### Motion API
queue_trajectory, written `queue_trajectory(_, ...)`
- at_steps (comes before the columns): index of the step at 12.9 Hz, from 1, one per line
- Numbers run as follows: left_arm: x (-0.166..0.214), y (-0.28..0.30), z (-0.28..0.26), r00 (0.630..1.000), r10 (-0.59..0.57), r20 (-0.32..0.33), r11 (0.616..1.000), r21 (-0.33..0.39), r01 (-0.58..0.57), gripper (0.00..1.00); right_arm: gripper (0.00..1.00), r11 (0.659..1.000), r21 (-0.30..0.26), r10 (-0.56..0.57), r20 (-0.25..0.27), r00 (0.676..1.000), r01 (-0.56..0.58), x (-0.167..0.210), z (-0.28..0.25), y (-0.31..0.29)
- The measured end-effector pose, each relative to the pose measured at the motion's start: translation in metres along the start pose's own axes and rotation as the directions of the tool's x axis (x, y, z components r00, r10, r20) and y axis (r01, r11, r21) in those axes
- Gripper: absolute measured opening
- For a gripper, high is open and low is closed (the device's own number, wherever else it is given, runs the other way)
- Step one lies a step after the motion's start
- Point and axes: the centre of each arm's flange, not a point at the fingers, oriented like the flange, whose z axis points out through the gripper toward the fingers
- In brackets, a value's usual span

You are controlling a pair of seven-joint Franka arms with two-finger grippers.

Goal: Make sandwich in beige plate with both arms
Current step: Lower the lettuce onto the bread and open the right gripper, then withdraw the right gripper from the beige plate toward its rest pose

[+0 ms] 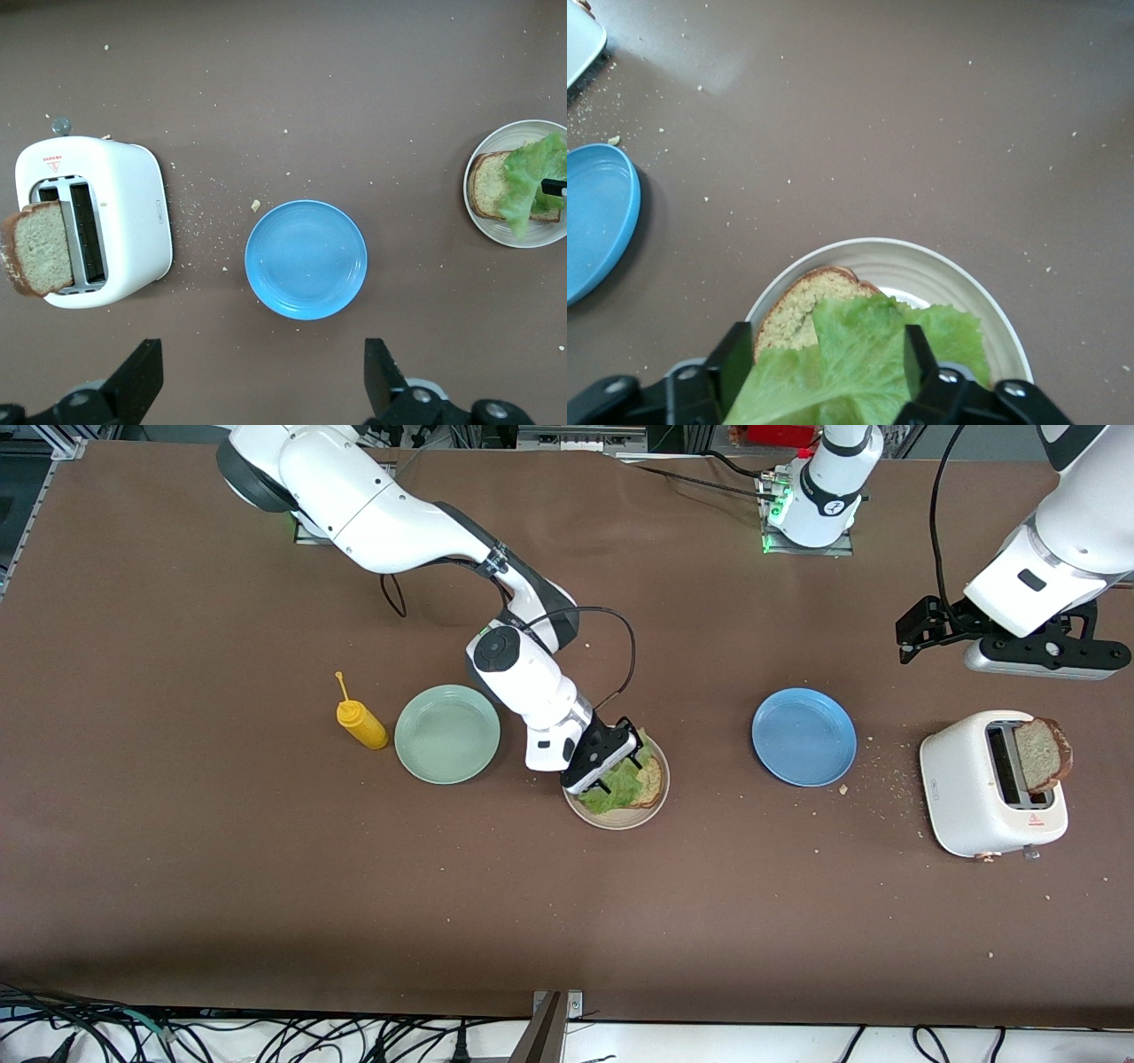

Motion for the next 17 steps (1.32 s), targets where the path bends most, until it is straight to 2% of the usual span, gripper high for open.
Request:
queue_trajectory(1, 0.0, 0.0, 0.0, 1.0, 0.0, 0.0, 1.0, 0.0, 0.0, 1.0, 0.93, 1.0, -0.004, -0.002, 0.012, 1.0, 0.002, 0.004, -0.006, 0.0)
queue_trajectory(2, 0.0, 0.0, 0.0, 1.0, 0.0, 0.0, 1.0, 0.0, 0.0, 1.0, 1.0, 1.0, -0.015, -0.003, 0.043, 0.999, 0.004, 0.009, -0.017, 0.002)
queue_trajectory(4, 0.0, 0.0, 0.0, 1.0, 0.0, 0.0, 1.0, 0.0, 0.0, 1.0, 1.0, 0.998, -0.055, 0.008, 0.129, 0.992, -0.001, 0.019, -0.051, 0.017)
queue_trajectory(6, 0.0, 0.0, 0.0, 1.0, 0.0, 0.0, 1.0, 0.0, 0.0, 1.0, 1.0, 0.994, -0.105, 0.038, 0.228, 0.973, -0.014, 0.014, -0.085, 0.04)
queue_trajectory(8, 0.0, 0.0, 0.0, 1.0, 0.0, 0.0, 1.0, 0.0, 0.0, 1.0, 1.0, 0.985, -0.165, 0.104, 0.349, 0.931, -0.048, 0.002, -0.12, 0.05)
queue_trajectory(10, 0.0, 0.0, 0.0, 1.0, 0.0, 0.0, 1.0, 0.0, 0.0, 1.0, 1.0, 0.969, -0.239, 0.174, 0.452, 0.875, -0.069, -0.005, -0.167, 0.064)
queue_trajectory(12, 0.0, 0.0, 0.0, 1.0, 0.0, 0.0, 1.0, 0.0, 0.0, 1.0, 1.0, 0.947, -0.307, 0.246, 0.51, 0.824, -0.093, -0.011, -0.217, 0.095)
queue_trajectory(14, 0.0, 0.0, 0.0, 1.0, 0.001, 0.0, 1.0, 0.0, -0.001, 1.0, 1.0, 0.934, -0.344, 0.29, 0.575, 0.765, -0.095, -0.021, -0.263, 0.138)
queue_trajectory(15, 0.0, 0.001, 0.0, 1.0, 0.001, 0.0, 1.0, 0.0, -0.001, 1.0, 1.0, 0.934, -0.346, 0.294, 0.591, 0.751, -0.092, -0.025, -0.284, 0.163)
queue_trajectory(17, 0.0, 0.002, 0.0, 1.0, 0.003, 0.0, 1.0, -0.006, -0.003, 1.0, 1.0, 0.93, -0.356, 0.301, 0.594, 0.747, -0.092, -0.03, -0.319, 0.212)
